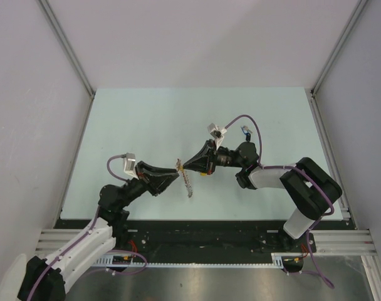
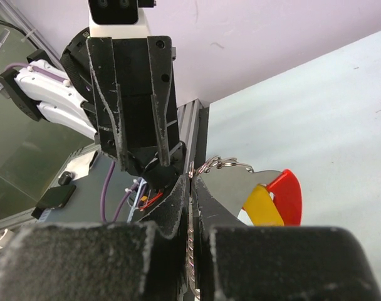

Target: Put the keys on the keyring

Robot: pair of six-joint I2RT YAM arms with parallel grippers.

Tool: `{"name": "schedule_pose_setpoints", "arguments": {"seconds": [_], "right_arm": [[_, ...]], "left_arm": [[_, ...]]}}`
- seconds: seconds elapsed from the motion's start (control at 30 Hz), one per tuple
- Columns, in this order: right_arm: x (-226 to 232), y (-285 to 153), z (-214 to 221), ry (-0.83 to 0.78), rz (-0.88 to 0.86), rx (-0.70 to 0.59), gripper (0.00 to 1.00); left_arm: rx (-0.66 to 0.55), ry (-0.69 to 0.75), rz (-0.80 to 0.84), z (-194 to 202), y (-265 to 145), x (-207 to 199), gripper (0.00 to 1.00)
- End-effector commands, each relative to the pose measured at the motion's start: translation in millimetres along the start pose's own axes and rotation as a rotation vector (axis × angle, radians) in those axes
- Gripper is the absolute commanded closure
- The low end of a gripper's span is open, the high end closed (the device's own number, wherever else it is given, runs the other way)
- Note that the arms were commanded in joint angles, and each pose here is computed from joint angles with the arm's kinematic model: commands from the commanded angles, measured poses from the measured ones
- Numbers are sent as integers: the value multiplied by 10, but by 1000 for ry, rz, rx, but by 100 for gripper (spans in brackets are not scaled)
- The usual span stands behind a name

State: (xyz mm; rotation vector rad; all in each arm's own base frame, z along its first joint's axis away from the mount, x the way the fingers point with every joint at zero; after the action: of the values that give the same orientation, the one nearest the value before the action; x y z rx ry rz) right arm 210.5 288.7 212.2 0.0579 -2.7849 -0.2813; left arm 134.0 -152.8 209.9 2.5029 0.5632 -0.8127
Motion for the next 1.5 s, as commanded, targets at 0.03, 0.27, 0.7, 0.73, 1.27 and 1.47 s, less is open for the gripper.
{"name": "schedule_pose_setpoints", "arguments": {"seconds": [0.03, 0.27, 0.7, 0.73, 1.27, 1.47], "right_arm": [[217, 31, -410, -230, -96, -183, 100], [234, 44, -410, -227, -99, -186, 100], [243, 68, -378, -214, -103, -182, 100], [248, 69, -371, -210, -104, -181, 100], [266, 67, -389, -200, -106, -184, 100], [263, 66, -395, -201, -106, -186, 100]], "left_arm": [[-30, 26, -58, -89, 38, 37, 64], [-8, 10, -35, -75, 88, 46, 63], [-24, 14, 30, -140, 161, -21, 61], [-25, 12, 28, -139, 164, -16, 62], [-45, -5, 0, -155, 198, 32, 60], [-52, -17, -39, -145, 193, 80, 59]]}}
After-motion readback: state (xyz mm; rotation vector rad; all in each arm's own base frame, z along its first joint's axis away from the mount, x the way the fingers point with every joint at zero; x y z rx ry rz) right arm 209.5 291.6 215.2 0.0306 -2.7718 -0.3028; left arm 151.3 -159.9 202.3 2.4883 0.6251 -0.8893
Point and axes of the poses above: each gripper's point midway between its finger pads, its own y axis out along the fingers, its own x axis along the line the jaws close on, z = x × y, the point moved 8 cm from there along -y, back along the fingers, and after that the axes turned 8 degrees about -y, right-handed, at the moved point
